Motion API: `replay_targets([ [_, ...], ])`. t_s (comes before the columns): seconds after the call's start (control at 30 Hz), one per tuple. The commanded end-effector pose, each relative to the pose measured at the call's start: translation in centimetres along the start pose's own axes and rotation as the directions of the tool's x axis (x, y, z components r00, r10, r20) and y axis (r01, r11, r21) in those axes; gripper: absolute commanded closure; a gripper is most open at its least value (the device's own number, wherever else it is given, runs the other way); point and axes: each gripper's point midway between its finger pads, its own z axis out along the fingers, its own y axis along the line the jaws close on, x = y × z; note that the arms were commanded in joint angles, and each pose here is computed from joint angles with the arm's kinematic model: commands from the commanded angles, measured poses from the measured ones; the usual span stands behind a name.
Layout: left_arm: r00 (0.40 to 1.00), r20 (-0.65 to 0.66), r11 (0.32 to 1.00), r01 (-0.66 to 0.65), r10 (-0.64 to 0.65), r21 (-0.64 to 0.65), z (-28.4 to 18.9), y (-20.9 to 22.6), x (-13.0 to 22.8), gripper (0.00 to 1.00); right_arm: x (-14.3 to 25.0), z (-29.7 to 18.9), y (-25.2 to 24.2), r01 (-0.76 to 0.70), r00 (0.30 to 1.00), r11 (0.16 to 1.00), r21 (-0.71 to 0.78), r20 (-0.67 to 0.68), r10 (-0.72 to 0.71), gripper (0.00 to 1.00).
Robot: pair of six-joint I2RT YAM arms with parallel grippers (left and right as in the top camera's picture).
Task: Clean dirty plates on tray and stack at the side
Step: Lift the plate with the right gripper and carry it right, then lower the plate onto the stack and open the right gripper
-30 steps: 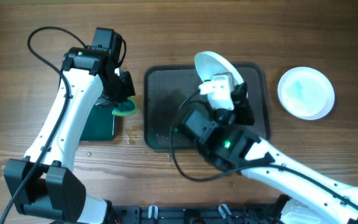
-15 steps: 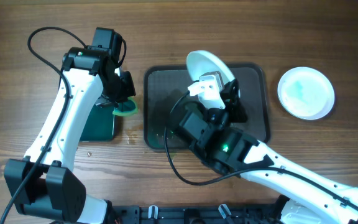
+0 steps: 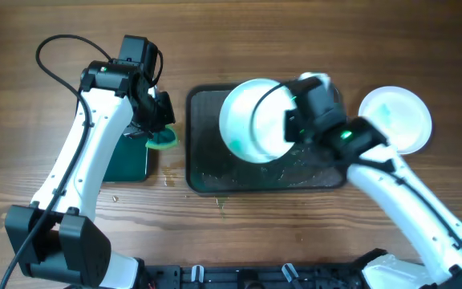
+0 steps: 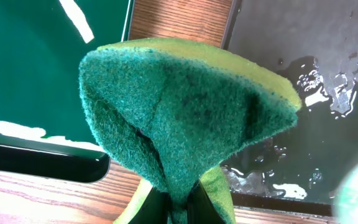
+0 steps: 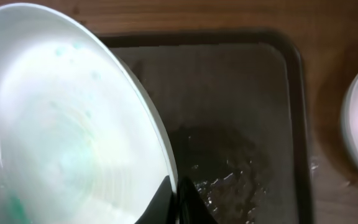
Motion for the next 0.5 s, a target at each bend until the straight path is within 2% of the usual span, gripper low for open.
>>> replay_targets([
  [0.0,0.999,0.036,1.0,-0.012,0.011,0.025,-1.1,-0.4,-0.5,0.96,-1.0,-0.4,-2.4,-0.216,0.975,0.963,-0.16,-0.083,0.205,0.96],
  [0.2,0.999,0.04,1.0,-0.012,0.011,0.027,-1.1,-0.4,-0.6,0.96,-1.7,-0.3,-14.8,-0.491,0.871,0.871,0.032,-0.025,0.491,0.96],
  [0.23,0.999,0.041,1.0,-0.012,0.011,0.027,-1.1,-0.4,-0.7,0.96,-1.4,-0.3,-17.6,-0.539,0.841,0.838,0.088,-0.002,0.541,0.96],
  [0.4,0.999,0.041,1.0,-0.012,0.011,0.027,-1.1,-0.4,-0.7,0.96,1.2,0.5,-25.7,-0.688,0.711,0.683,0.247,0.042,0.702,0.96],
  [0.47,0.999,0.043,1.0,-0.012,0.011,0.028,-1.1,-0.5,-0.7,0.96,3.0,1.2,-28.4,-0.737,0.642,0.597,0.318,0.054,0.765,0.96],
])
